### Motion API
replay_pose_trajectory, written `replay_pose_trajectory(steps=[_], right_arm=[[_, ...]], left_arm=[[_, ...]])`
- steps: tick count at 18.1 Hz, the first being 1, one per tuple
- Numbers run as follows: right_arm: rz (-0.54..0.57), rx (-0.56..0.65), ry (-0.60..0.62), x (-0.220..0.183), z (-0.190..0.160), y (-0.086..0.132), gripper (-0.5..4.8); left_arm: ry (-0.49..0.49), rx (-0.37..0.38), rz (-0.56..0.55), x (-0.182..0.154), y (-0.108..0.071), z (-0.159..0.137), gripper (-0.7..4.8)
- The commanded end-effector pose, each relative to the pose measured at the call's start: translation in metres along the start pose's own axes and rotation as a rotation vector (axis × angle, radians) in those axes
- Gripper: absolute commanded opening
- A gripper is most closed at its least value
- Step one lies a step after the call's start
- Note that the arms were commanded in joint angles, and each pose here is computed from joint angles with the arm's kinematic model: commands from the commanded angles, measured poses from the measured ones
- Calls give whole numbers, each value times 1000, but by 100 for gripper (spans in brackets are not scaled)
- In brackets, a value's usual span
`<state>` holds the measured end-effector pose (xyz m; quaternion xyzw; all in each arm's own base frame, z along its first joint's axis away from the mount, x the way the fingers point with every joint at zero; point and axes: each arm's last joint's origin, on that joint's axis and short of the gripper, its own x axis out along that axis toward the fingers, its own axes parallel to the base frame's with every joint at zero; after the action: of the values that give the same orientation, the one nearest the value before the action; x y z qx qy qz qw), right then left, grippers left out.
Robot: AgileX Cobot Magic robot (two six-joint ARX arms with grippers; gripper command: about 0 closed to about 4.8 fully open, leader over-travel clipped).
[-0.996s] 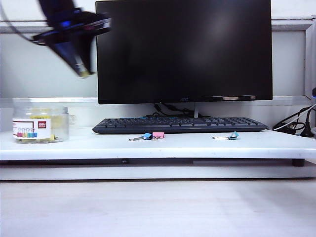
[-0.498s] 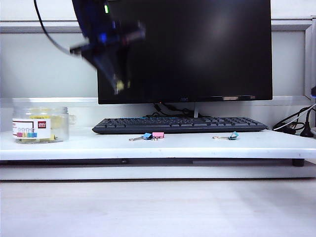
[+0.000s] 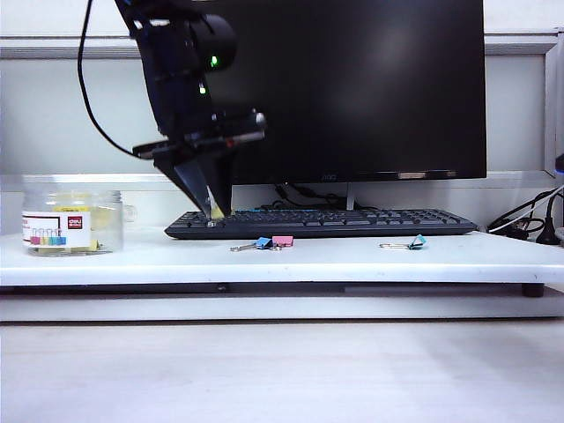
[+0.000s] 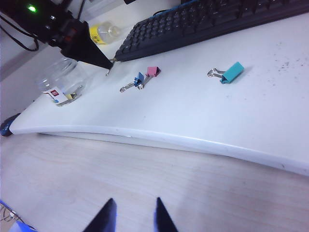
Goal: Take the clips out of the round transparent plastic box and place them on the table.
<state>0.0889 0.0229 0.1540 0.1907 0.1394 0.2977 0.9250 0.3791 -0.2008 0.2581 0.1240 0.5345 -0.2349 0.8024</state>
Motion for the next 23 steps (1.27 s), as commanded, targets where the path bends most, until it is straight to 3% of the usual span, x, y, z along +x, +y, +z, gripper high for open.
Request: replay_pose_trajectory(steps=[1, 6, 8, 11, 12, 13, 15, 17, 23], right_arm=[[7, 5, 10, 0, -1, 0, 107], [7, 5, 10, 0, -1, 0, 107], [7, 5, 10, 0, -1, 0, 108], [7, 5, 10, 0, -1, 0, 107], [7, 5, 10, 0, -1, 0, 107], [7, 5, 10, 0, -1, 0, 108], [7, 5, 10, 0, -1, 0, 108], [8, 5, 10, 0, -1, 0, 107], [8, 5, 10, 0, -1, 0, 107]], left_arm=[[5, -2, -7, 12, 0, 2, 92], [39, -5, -7, 28, 1, 0, 98], [36, -5, -7, 28, 1, 1, 150], [46, -5, -8, 28, 1, 0, 167], [46, -6, -8, 28, 1, 0, 228], [46, -11, -8, 28, 1, 0, 252], [52, -22, -4, 26, 1, -1, 253], [24, -22, 3, 14, 1, 0, 312], [-108, 22, 92, -46, -1, 1, 310]])
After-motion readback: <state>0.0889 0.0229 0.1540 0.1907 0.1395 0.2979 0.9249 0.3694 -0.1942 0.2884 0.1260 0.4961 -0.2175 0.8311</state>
